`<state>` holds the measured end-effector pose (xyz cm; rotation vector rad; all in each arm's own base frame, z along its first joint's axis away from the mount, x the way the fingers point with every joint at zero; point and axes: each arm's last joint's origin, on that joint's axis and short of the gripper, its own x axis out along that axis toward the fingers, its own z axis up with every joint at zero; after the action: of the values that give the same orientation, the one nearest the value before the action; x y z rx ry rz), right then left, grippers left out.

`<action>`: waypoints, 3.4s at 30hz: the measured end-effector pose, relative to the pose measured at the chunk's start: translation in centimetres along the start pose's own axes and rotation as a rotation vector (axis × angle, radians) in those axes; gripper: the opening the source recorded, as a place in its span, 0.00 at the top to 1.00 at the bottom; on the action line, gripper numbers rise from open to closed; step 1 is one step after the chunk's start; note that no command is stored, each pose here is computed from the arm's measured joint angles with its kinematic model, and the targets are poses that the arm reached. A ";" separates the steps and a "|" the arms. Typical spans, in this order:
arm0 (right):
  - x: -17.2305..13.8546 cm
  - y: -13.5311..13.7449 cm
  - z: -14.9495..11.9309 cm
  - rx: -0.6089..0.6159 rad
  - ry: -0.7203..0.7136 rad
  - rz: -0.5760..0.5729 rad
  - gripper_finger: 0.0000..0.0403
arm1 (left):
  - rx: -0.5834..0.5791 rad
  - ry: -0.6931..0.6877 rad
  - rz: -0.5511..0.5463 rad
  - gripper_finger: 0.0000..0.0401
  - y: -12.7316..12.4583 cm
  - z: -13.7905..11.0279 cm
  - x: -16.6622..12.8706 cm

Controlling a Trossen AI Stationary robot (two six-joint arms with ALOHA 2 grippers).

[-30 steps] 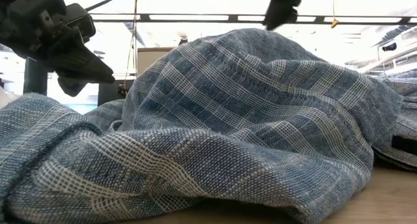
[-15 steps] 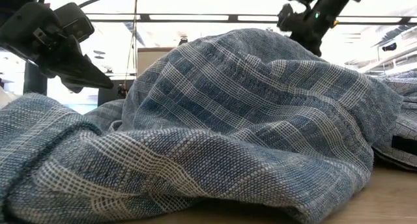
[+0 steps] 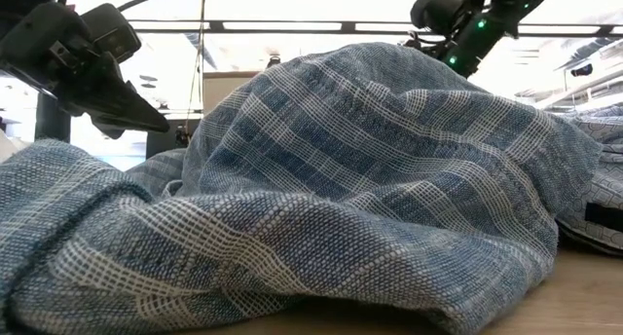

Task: Sort clothes
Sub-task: Put the green patient gown into the laundry bin, then put the white sock into the laundry bin

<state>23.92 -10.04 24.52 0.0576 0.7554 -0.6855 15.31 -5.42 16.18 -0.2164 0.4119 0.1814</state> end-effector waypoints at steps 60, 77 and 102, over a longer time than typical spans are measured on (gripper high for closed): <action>10.2 6.0 12.5 0.065 -0.124 0.512 0.95 | -0.014 -0.021 -0.009 0.77 -0.1 0.2 0.0; 7.2 2.1 12.6 0.090 -0.041 0.433 0.67 | -0.022 -0.028 -0.012 0.77 -0.1 0.3 0.0; -8.0 -3.3 9.6 0.097 0.103 0.148 0.63 | -0.070 -0.048 -0.024 0.77 -0.2 0.6 0.0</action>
<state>23.65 -10.97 37.38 0.2365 0.8079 -0.5806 15.56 -5.51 16.73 -0.2849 0.3551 0.1777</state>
